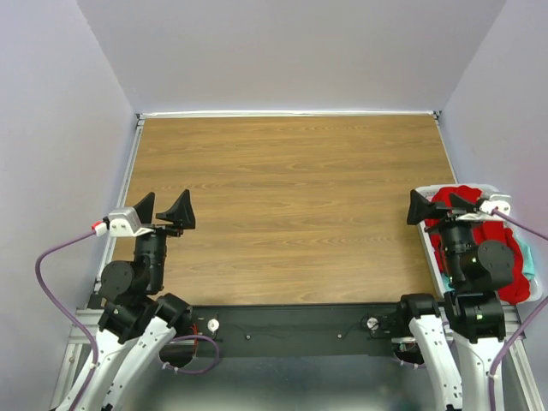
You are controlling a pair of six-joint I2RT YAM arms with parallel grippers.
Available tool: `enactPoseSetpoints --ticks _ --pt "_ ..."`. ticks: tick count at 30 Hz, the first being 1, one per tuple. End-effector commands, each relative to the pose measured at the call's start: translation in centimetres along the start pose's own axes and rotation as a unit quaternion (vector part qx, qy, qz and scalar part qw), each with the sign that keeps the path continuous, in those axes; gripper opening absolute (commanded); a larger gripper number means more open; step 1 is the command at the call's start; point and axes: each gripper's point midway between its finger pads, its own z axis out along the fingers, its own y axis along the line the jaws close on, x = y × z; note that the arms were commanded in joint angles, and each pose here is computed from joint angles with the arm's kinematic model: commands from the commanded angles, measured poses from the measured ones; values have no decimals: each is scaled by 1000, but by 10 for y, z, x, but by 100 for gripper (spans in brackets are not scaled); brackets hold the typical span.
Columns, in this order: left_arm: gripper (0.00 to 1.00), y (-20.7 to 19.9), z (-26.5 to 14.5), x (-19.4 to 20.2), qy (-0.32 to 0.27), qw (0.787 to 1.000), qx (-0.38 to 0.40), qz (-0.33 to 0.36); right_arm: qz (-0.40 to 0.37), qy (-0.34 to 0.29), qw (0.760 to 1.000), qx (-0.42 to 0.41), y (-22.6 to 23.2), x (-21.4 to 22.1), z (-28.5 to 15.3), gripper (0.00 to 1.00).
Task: Fold and stack the t-shirts
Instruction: Grab the tshirt from the pile
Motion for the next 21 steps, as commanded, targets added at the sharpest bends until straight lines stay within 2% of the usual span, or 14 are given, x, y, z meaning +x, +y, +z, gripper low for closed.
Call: enactPoseSetpoints --ticks 1,5,8,9,11,12,18,21 --pt "99 -1 7 6 4 1000 -4 0 21 41 998 36 -11 23 12 100" --pt "99 -6 12 15 21 1000 5 5 63 70 991 90 -24 38 27 100" --pt "99 -8 15 20 33 999 5 4 76 124 981 126 -32 60 40 100" --pt "99 -8 16 23 39 999 4 5 76 170 970 153 -38 80 48 100" --pt "99 -8 17 27 47 999 0 4 78 187 955 215 -54 74 54 100" --pt "99 -10 18 28 51 999 2 3 67 224 942 240 -61 90 56 100" --pt "99 -10 18 34 70 998 0 6 38 233 916 326 -88 93 67 100" --pt "99 -12 17 34 71 997 7 7 2 247 894 373 -107 103 68 100"
